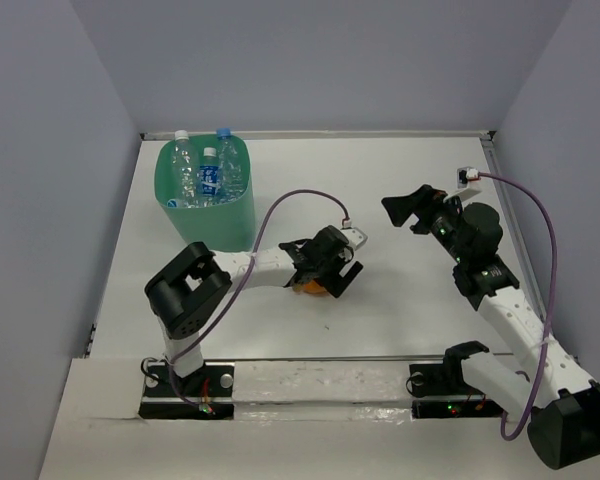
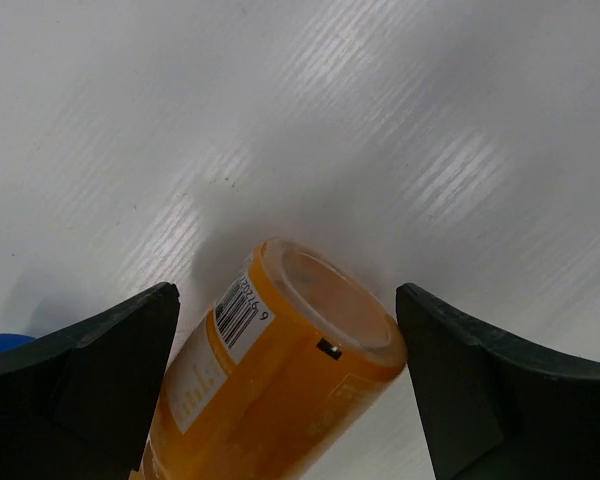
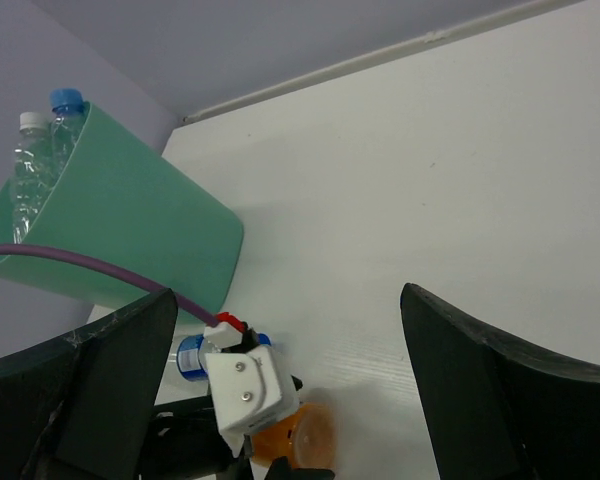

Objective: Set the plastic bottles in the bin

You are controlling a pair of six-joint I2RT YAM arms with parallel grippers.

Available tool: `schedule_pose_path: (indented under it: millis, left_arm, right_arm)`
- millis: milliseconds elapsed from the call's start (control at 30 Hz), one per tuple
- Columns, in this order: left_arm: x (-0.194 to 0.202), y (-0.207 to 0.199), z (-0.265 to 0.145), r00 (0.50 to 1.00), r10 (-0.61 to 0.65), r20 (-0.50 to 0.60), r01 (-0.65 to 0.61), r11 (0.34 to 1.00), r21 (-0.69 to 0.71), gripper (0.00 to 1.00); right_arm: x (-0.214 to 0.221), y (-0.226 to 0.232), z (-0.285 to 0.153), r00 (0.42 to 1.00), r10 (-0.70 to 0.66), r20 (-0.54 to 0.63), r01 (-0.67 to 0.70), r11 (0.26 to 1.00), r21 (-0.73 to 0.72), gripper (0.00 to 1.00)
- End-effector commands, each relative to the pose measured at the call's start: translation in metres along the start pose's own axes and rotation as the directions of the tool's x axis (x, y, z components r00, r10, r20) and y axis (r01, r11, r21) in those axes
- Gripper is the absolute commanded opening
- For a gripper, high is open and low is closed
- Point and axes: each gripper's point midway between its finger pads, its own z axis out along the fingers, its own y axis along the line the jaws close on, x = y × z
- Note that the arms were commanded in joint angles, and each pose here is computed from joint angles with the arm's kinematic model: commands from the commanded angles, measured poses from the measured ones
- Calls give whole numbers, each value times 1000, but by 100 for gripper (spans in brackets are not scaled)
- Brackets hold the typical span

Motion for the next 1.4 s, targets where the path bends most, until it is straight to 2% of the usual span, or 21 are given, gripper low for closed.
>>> schedule_pose_path:
  millis: [0, 67, 133, 167, 233, 267, 367, 467, 633, 667, 800, 867, 933, 967, 1033, 1133, 1167, 1200, 1233, 1300, 1367]
  left_arm:
    - [5, 1, 8, 999, 33, -36, -34, 999, -2, 99]
    - [3, 0, 6, 999, 38, -30, -37, 999, 6, 89]
    - [3, -1, 3, 999, 36, -28, -36, 999, 12, 84]
    - [1, -1, 0, 999, 36, -20, -36, 999, 11, 75]
    - [3, -1, -2, 999, 39, -21, -39, 999, 7, 66]
    - [2, -1, -4, 999, 39, -18, -39, 999, 5, 54]
    - [-2, -4, -6, 999, 40, -4, -39, 999, 14, 41]
    - [-32, -9, -22, 996, 24, 82, -27, 999, 36, 35]
    - [-97, -4, -80, 953, -51, 298, 39, 998, 46, 35]
    - [-118, -3, -105, 922, -74, 379, 51, 996, 70, 35]
    - [-140, 6, -157, 852, -148, 503, 93, 987, 132, 35]
    - [-150, 13, -188, 801, -195, 566, 118, 978, 170, 36]
    - [-146, 17, -201, 780, -220, 586, 131, 973, 192, 36]
    - [-149, 25, -221, 744, -244, 622, 150, 968, 200, 36]
    - [-145, 32, -233, 725, -265, 635, 164, 963, 215, 36]
    - [-142, 47, -255, 687, -306, 659, 188, 951, 245, 37]
    - [-141, 44, -264, 681, -311, 663, 167, 947, 273, 37]
    - [-140, 53, -267, 672, -325, 665, 186, 944, 273, 37]
    - [-139, 51, -269, 678, -330, 656, 170, 940, 297, 37]
    - [-135, 55, -273, 681, -337, 650, 173, 937, 305, 37]
    - [-131, 55, -275, 689, -343, 639, 168, 933, 320, 37]
  right_arm:
    - [-25, 17, -6, 997, -42, 60, 45, 998, -46, 98]
    - [-25, 16, -7, 997, -44, 64, 46, 998, -43, 98]
    - [-25, 16, -6, 997, -48, 62, 51, 998, -43, 98]
    - [-25, 16, -5, 997, -47, 60, 50, 998, -42, 98]
    - [-24, 15, -4, 997, -47, 54, 49, 998, -42, 98]
    - [-24, 16, -3, 997, -45, 54, 48, 998, -42, 98]
    - [-26, 18, -4, 998, -45, 55, 47, 998, -50, 98]
    - [-26, 20, -4, 997, -56, 53, 59, 997, -58, 98]
    - [-21, 34, -3, 989, -148, 10, 148, 977, -152, 97]
    - [-18, 35, -1, 980, -200, 0, 197, 965, -171, 96]
    - [-7, 50, 4, 949, -312, -41, 286, 908, -306, 94]
    - [11, 64, 3, 935, -338, -105, 262, 861, -436, 92]
    - [32, 71, 7, 919, -344, -191, 192, 815, -546, 91]
    - [39, 72, 9, 915, -340, -217, 163, 804, -572, 90]
    - [60, 69, 25, 900, -334, -279, 109, 795, -597, 88]
    - [100, 99, 38, 848, -447, -286, 145, 714, -685, 91]
    - [123, 96, 50, 820, -476, -317, 157, 720, -676, 93]
    - [138, 118, 51, 793, -538, -285, 185, 659, -729, 95]
    - [158, 115, 60, 769, -556, -316, 174, 658, -733, 95]
    - [168, 133, 68, 748, -603, -277, 196, 599, -776, 97]
    - [189, 127, 83, 718, -626, -304, 204, 607, -768, 98]
